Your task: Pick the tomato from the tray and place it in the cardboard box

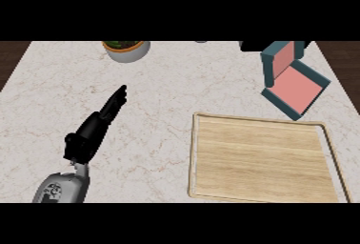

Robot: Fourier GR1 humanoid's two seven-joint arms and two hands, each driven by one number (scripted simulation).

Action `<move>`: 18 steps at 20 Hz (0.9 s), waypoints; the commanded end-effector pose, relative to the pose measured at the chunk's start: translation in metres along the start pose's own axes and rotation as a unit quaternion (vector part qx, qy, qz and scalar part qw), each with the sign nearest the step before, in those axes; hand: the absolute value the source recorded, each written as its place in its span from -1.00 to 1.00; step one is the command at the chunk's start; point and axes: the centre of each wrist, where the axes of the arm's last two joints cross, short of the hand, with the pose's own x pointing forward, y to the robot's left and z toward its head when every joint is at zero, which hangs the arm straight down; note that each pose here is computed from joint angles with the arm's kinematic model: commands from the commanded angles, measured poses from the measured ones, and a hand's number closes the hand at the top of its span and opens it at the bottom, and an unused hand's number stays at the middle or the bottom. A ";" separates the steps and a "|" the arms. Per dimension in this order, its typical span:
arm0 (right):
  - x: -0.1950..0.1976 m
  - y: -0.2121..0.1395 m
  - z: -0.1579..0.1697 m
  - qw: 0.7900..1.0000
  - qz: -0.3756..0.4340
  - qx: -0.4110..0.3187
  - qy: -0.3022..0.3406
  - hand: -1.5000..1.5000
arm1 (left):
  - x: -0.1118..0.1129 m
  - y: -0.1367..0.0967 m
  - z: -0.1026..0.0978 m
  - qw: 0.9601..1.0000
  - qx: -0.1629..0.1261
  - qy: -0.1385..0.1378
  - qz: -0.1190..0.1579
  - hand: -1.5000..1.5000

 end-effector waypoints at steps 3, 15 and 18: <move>-0.014 -0.064 0.058 0.994 -0.055 -0.084 -0.035 1.00 | 0.006 -0.004 0.001 1.000 -0.003 -0.006 -0.003 0.00; -0.039 -0.095 0.027 0.989 -0.077 -0.113 0.057 1.00 | -0.006 -0.017 -0.008 0.999 -0.031 -0.016 -0.004 0.00; -0.045 -0.100 0.021 0.989 -0.084 -0.109 0.059 1.00 | -0.003 -0.024 -0.013 1.000 -0.026 -0.013 -0.008 0.00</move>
